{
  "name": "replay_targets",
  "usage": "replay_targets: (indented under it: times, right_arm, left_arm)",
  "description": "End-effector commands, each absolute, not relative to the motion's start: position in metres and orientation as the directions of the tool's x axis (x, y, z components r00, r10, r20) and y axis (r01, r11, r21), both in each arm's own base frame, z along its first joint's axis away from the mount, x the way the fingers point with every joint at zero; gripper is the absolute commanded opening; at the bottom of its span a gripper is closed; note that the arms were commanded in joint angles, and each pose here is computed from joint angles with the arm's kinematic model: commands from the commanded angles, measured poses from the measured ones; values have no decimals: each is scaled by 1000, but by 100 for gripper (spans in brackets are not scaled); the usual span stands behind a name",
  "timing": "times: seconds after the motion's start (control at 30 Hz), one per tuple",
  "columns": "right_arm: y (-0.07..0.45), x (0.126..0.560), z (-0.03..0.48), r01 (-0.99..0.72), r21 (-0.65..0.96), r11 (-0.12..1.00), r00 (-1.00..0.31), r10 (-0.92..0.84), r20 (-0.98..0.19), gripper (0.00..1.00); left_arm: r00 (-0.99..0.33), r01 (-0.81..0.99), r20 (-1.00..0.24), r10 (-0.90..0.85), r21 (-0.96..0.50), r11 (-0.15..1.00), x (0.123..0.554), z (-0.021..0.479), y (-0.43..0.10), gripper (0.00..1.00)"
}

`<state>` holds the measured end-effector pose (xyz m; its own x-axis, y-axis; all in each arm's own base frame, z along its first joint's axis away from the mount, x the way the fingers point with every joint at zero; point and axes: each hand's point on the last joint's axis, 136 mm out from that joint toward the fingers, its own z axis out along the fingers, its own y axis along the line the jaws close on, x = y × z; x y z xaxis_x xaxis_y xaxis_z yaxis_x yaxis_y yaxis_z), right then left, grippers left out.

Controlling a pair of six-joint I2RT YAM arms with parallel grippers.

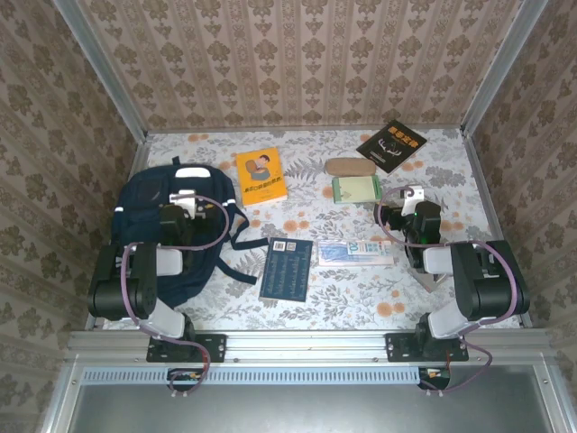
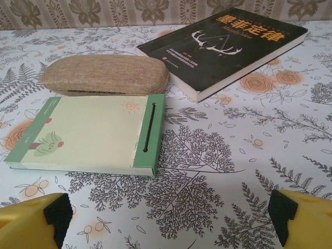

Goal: Pack books, pencil case, and school supplies into a backpack

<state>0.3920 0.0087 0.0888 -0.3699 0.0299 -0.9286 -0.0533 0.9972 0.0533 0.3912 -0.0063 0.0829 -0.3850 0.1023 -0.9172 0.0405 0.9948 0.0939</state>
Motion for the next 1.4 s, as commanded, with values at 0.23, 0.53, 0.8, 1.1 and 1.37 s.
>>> replay_targets:
  times: [0.23,0.53,0.8,1.1,1.37]
  right_arm:
    - [5,399,99,-43,48,998,-337,31,-941,100]
    - [5,399,98,-43,49,998,-339,31,-940,100]
    - [5,399,99,-42,48,998,-339,31,-940,100]
    - [2,400,100,-22,48,999,-338,38,-940,100]
    - [-26,393,152,168,87,982,-341,141,-929,100]
  left_arm:
    - [-349,59,-929,120,106,993,399,94,-10,100]
    - [-356,58,-928,107,92,994,399,93,-8,100]
    - [-361,69,-928,88,68,995,400,93,-6,100]
    - [-457,11,-887,65,67,998,404,129,4,100]
    - [-561,-250,-772,-300,-188,950,386,185,22,100]
